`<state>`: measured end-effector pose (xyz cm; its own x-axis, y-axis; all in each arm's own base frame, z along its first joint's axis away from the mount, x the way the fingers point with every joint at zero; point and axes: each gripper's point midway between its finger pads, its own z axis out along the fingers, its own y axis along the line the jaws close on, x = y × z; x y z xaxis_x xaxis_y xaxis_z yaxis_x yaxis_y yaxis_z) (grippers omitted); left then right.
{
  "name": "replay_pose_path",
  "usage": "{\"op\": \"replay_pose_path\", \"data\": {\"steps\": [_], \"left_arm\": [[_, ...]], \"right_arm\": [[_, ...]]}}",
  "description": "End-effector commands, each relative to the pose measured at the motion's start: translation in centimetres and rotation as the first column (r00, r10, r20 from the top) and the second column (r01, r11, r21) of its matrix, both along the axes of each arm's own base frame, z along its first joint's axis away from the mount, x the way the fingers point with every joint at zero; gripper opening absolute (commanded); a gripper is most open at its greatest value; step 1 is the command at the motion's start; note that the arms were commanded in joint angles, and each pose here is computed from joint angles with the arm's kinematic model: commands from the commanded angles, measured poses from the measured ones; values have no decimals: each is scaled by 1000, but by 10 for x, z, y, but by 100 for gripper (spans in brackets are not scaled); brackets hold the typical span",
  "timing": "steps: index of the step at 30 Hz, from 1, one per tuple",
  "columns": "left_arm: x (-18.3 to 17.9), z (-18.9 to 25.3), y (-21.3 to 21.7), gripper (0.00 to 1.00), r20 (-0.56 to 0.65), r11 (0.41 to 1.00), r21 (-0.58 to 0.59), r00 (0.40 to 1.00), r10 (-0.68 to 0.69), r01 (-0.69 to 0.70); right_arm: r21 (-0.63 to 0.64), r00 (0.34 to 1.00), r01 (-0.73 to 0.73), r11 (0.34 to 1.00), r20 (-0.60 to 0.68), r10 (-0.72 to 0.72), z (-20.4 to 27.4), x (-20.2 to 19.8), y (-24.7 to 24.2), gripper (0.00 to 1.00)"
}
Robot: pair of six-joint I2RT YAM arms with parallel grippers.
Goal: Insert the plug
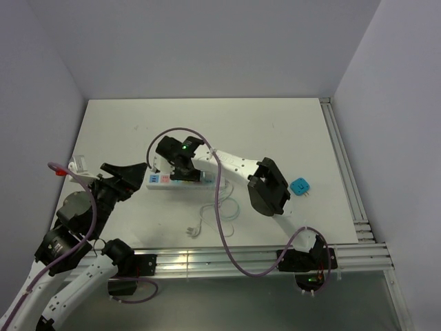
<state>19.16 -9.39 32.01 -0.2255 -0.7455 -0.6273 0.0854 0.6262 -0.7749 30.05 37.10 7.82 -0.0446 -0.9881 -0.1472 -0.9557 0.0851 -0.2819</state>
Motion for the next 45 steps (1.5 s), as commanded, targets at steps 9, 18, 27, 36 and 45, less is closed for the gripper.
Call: {"op": "replay_pose_path", "data": {"steps": [9, 18, 27, 36, 45], "left_arm": [[-2, 11, 0, 82, 29, 1000, -23, 1000, -8, 9], [-1, 9, 1, 83, 29, 1000, -20, 1000, -1, 1], [-2, 10, 1, 82, 26, 1000, -24, 1000, -2, 2], [-1, 11, 1, 82, 27, 1000, -21, 1000, 1, 0], [0, 14, -4, 82, 25, 1000, -20, 1000, -17, 18]], "right_arm": [[-56, 937, -26, 998, -348, 5, -85, -51, -6, 0], [10, 941, 60, 998, -334, -53, -93, -53, -5, 0], [30, 879, 132, 991, -465, -103, -127, -72, -15, 0], [27, 848, 208, 978, -503, -166, -149, -89, -31, 0], [-26, 826, 267, 963, -509, -243, -170, -96, -42, 0]]}}
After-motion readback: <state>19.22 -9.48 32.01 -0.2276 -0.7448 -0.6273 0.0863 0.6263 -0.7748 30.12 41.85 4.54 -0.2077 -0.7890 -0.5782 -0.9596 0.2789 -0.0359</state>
